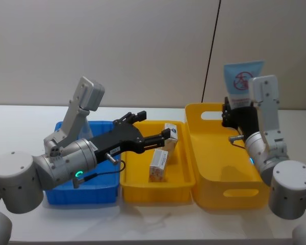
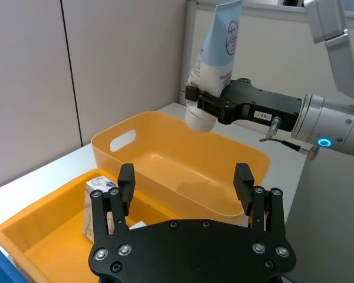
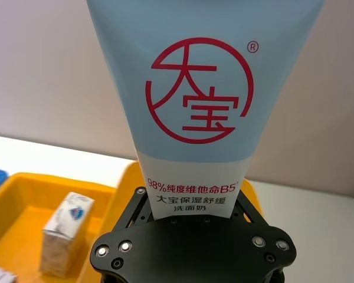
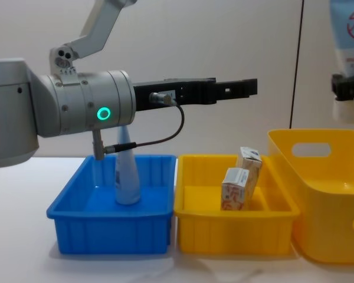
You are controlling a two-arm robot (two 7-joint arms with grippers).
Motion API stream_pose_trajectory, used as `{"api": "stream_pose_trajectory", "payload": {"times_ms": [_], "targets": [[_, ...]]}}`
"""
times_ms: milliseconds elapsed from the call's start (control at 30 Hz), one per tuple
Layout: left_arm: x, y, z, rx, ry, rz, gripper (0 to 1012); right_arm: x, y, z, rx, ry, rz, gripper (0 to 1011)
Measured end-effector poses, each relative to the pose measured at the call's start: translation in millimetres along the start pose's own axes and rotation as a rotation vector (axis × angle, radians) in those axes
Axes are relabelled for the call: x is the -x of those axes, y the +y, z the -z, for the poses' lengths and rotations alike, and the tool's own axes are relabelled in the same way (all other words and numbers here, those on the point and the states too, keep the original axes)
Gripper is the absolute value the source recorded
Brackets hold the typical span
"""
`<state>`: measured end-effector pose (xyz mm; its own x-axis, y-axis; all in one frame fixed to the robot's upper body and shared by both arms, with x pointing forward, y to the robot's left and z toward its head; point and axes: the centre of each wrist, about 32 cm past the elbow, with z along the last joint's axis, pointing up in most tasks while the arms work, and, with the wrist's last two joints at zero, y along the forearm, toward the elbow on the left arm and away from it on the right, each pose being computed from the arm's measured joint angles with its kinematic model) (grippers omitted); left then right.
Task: Bimanual collaborative sorting of washing and personal care products
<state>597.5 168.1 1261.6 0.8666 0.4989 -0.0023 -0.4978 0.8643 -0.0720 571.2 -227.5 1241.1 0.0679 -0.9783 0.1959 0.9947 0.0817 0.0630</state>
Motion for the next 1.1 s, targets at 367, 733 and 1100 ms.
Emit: {"api": "stream_pose_trajectory", "payload": {"times_ms": [367, 733, 1100], "targets": [[0.1, -0.1, 0.0, 0.0, 0.0, 0.0, 1001, 4.1, -1.7, 2.9, 0.124, 0.104, 0.115, 249], [0.0, 0.0, 0.0, 0.0, 0.0, 0.0, 1001, 13.3, -3.9, 6.6, 0.193, 0.18, 0.16, 249], [0.0, 0.0, 0.0, 0.0, 0.0, 0.0, 1001, 24.3, -0.6, 11.5, 0.211, 0.206, 0.182, 249]]}}
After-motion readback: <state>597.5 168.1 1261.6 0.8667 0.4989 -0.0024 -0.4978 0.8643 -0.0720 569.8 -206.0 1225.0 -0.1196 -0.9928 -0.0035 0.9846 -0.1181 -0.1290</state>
